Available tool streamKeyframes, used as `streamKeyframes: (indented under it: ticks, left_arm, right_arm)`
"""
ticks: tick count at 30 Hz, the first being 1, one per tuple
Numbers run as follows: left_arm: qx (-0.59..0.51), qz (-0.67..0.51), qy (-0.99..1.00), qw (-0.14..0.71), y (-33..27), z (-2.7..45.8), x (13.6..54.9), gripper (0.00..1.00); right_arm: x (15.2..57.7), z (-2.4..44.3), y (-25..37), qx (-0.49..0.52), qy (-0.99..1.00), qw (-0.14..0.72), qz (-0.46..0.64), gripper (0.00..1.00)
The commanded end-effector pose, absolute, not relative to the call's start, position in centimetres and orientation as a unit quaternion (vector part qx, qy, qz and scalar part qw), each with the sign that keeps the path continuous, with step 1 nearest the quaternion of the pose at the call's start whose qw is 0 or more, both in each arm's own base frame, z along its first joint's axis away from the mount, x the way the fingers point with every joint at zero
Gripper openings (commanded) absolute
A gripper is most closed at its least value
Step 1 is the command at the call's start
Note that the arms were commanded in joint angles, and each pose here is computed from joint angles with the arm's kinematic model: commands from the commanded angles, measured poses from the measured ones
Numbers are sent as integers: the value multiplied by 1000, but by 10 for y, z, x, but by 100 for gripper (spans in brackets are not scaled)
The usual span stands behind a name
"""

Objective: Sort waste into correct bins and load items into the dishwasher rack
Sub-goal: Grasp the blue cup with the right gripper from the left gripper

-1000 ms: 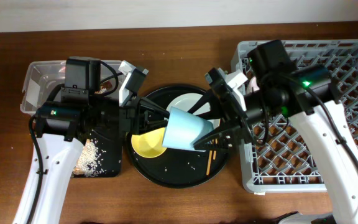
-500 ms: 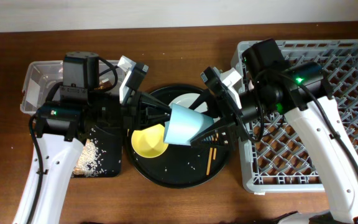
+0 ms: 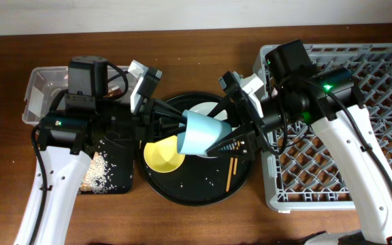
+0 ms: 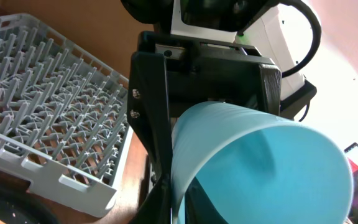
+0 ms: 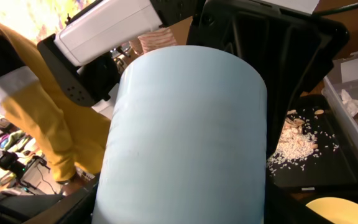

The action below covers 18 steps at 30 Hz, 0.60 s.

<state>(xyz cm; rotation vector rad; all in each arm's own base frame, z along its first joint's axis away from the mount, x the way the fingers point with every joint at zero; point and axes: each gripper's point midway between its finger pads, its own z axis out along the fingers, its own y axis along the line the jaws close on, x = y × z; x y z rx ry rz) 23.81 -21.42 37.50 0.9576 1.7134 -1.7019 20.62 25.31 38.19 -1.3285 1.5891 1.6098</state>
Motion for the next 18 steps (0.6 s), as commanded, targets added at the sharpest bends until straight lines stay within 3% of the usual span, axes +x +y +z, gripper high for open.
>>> streamKeyframes:
  ticks: [1,12,18]
  left_arm:
    - [365,-628,630,275,-215,380,232,11]
    - [339,-612,666,260,-214,367,235,12]
    - [330,-579,694,271,-213,356,246,32]
  right_arm:
    - [215,379,250,-480,591,260,594,69]
    - [233,380,233,-452,611,277,588,69]
    - [234,375,233,-455,621,275,576,69]
